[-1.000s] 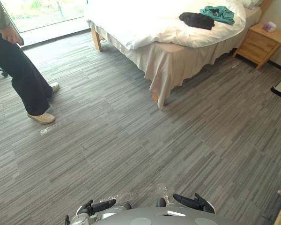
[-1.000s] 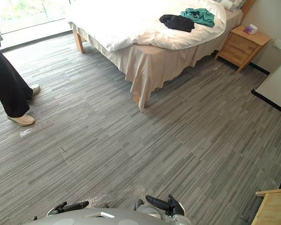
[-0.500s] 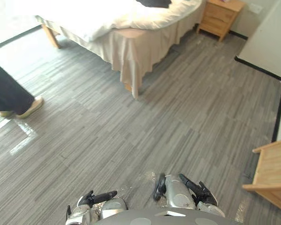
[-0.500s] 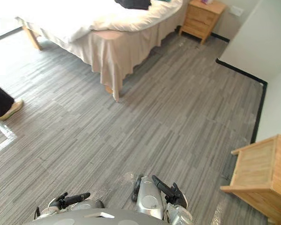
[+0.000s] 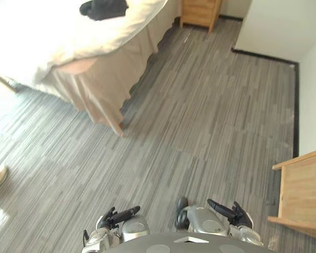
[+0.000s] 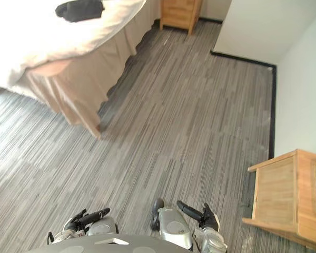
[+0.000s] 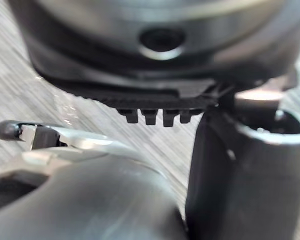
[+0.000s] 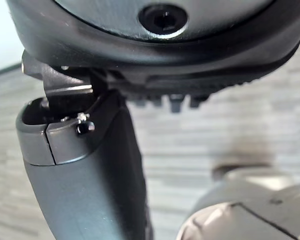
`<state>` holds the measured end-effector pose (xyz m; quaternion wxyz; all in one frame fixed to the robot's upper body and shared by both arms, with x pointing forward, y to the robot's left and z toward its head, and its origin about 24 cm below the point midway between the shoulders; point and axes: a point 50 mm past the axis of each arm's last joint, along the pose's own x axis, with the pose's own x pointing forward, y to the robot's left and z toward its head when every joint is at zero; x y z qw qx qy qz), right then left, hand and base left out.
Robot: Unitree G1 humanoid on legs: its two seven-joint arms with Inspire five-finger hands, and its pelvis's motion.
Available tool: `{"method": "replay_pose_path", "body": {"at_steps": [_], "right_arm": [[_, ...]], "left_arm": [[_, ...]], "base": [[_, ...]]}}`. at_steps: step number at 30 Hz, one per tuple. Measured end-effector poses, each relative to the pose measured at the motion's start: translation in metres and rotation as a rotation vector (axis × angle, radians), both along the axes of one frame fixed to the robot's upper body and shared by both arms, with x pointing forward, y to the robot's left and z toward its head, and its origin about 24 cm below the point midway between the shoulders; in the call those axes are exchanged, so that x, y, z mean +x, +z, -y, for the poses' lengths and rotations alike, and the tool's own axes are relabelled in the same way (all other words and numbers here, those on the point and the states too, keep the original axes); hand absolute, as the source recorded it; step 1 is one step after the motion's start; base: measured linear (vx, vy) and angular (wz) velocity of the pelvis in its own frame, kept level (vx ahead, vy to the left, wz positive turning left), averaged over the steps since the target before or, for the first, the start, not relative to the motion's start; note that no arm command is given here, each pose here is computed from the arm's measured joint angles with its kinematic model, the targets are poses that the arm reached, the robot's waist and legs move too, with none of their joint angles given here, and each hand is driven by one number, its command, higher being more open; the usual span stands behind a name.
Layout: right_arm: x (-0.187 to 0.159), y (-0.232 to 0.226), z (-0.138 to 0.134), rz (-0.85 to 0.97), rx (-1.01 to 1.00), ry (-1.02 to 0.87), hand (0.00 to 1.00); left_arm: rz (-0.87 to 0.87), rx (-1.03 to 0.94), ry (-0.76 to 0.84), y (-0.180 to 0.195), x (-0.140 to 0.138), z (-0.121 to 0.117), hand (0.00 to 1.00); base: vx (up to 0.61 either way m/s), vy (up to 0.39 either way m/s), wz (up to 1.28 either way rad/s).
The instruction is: Tidy up the quilt and then pick up the clothes from the bed and put them into the laundry hamper
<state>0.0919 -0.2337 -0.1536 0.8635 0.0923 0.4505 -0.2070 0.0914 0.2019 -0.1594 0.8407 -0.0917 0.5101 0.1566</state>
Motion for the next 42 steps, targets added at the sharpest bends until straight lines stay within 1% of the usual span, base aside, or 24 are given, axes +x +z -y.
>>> {"method": "replay_pose_path", "body": {"at_steps": [4, 8, 11, 13, 18, 22, 25, 27, 29, 30, 31, 32, 33, 37, 38, 40, 42], "right_arm": [[0.010, 0.003, -0.002, 0.045, 0.011, 0.018, 1.00], [-0.002, 0.002, -0.006, 0.025, 0.003, 0.063, 1.00], [-0.002, 0.000, -0.016, 0.019, 0.016, 0.091, 1.00], [0.002, 0.000, -0.021, 0.027, 0.029, 0.115, 1.00], [0.009, 0.002, -0.016, 0.052, 0.032, 0.109, 1.00], [0.023, 0.007, -0.018, 0.110, 0.037, 0.094, 1.00], [0.021, 0.007, -0.017, 0.130, 0.038, 0.053, 1.00], [0.013, 0.005, -0.015, 0.119, 0.044, 0.028, 1.00], [-0.003, 0.001, -0.020, 0.095, 0.057, 0.005, 1.00], [-0.005, 0.001, -0.022, 0.096, 0.061, 0.001, 1.00], [-0.007, 0.002, -0.020, 0.102, 0.052, 0.002, 1.00], [-0.004, 0.006, -0.011, 0.114, 0.015, 0.026, 1.00], [-0.004, 0.006, -0.007, 0.110, 0.002, 0.037, 1.00], [-0.002, 0.006, -0.006, 0.100, -0.009, 0.040, 1.00], [-0.004, 0.006, -0.006, 0.090, -0.014, 0.053, 1.00], [-0.010, 0.004, -0.005, 0.046, -0.036, 0.143, 1.00], [-0.004, 0.004, -0.006, 0.033, -0.050, 0.228, 1.00]], "left_arm": [[0.071, 0.005, 0.002, 0.007, 0.012, -0.003, 1.00], [0.069, 0.002, 0.024, 0.006, 0.010, -0.002, 1.00], [0.083, 0.022, 0.034, 0.009, 0.011, -0.013, 1.00], [0.092, 0.046, 0.018, 0.011, 0.019, -0.020, 1.00], [0.004, 0.067, 0.014, 0.004, 0.002, -0.019, 1.00], [-0.008, 0.094, 0.003, 0.004, 0.003, -0.018, 1.00], [-0.023, 0.099, 0.009, 0.003, 0.001, -0.017, 1.00], [-0.033, 0.092, 0.024, 0.001, 0.000, -0.017, 1.00], [-0.027, 0.073, 0.118, 0.001, -0.003, -0.018, 1.00], [-0.030, 0.073, 0.140, 0.001, -0.007, -0.021, 1.00], [-0.049, 0.056, 0.176, -0.002, -0.015, -0.016, 1.00], [-0.055, 0.020, 0.203, -0.004, -0.021, -0.005, 1.00], [-0.053, 0.004, 0.220, -0.005, -0.021, -0.001, 1.00], [-0.023, -0.042, 0.296, -0.005, -0.021, 0.003, 1.00], [-0.015, -0.044, 0.304, -0.004, -0.020, 0.003, 1.00], [0.013, -0.051, 0.308, -0.003, -0.016, 0.003, 1.00], [0.038, -0.064, 0.292, -0.001, -0.012, 0.005, 1.00]], "base": [[0.39, 0.067, -0.65], [0.37, 0.213, -0.34], [0.49, 0.320, -0.39], [0.53, 0.255, -0.31], [0.44, 0.217, -0.18], [0.34, 0.039, 0.04], [0.32, -0.140, 0.35], [0.38, -0.299, 0.77], [0.34, -0.418, 0.95], [0.36, -0.508, 0.89], [0.35, -0.484, 0.79], [0.36, -0.443, 0.71], [0.33, -0.380, 0.65], [0.25, -0.352, 0.88], [0.26, -0.351, 1.23], [0.21, -0.258, 1.02], [0.11, -0.088, 0.75]]}}
